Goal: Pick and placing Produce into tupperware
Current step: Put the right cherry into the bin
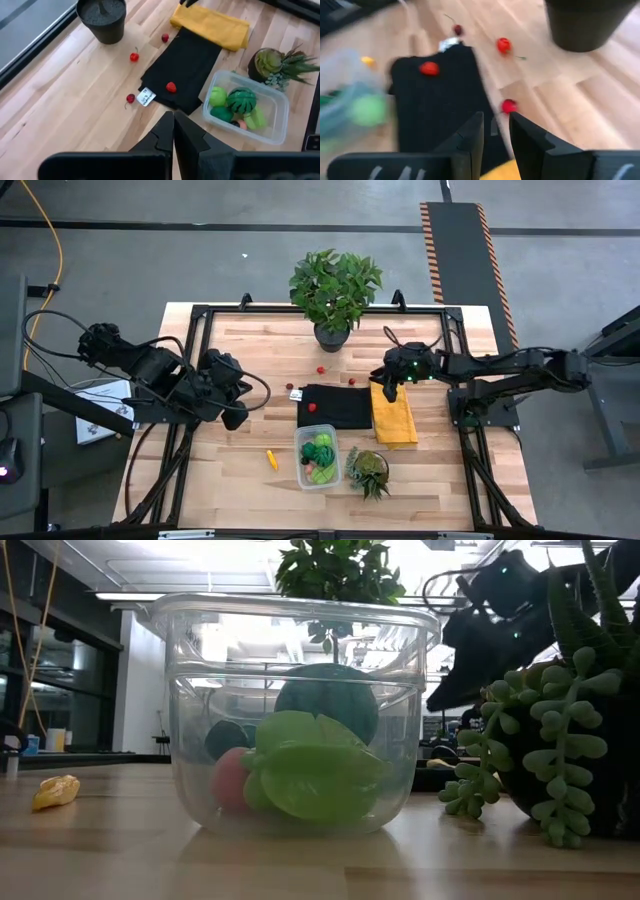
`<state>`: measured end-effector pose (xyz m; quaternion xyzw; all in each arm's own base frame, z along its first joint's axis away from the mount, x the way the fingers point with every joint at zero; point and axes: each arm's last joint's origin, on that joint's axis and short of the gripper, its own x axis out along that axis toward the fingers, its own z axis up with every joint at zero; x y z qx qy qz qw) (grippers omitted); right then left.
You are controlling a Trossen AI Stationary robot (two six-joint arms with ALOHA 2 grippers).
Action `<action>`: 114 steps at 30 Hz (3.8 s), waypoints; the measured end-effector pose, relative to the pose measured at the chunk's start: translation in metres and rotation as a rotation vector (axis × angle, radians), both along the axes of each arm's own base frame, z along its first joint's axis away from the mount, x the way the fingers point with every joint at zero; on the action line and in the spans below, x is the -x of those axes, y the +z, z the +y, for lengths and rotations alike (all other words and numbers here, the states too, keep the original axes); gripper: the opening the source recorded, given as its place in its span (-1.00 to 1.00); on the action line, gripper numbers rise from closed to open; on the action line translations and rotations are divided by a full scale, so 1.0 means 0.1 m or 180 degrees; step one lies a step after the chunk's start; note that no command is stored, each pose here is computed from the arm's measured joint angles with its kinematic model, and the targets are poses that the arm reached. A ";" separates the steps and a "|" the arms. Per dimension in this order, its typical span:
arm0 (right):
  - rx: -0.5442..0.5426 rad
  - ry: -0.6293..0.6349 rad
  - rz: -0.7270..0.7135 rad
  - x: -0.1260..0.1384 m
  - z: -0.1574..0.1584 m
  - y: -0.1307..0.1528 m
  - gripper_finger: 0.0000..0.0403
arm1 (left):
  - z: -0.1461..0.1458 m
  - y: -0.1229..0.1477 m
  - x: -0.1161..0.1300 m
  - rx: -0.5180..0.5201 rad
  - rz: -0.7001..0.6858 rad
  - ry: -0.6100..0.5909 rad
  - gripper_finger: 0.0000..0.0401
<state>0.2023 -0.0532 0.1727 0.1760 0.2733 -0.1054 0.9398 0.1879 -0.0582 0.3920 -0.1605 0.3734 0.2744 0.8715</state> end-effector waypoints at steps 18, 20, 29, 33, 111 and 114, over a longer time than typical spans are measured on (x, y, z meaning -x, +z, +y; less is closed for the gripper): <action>0.0028 0.0006 -0.0002 -0.32 -0.09 -0.39 -0.06 | 0.01 -0.03 0.04 0.0113 0.0147 0.0082 -1.00; -0.0014 -0.0024 -0.0020 -0.35 -0.10 -0.45 -0.06 | 0.01 -0.03 0.05 0.0109 0.0159 0.0082 -1.00; -0.0067 -0.0038 0.0043 -0.40 -0.11 -0.60 -0.06 | 0.01 -0.04 0.06 0.0142 0.0208 0.0099 -1.00; -0.0048 0.0000 0.0058 -0.47 -0.13 -0.60 -0.06 | 0.01 -0.04 0.06 0.0144 0.0208 0.0100 -1.00; 0.0120 0.0131 0.0287 -0.66 -0.18 -0.77 -0.12 | 0.01 -0.04 0.06 0.0210 0.0225 0.0077 -1.00; 0.0122 0.0132 0.0284 -0.66 -0.19 -0.77 -0.15 | 0.01 -0.04 0.06 0.0210 0.0225 0.0077 -1.00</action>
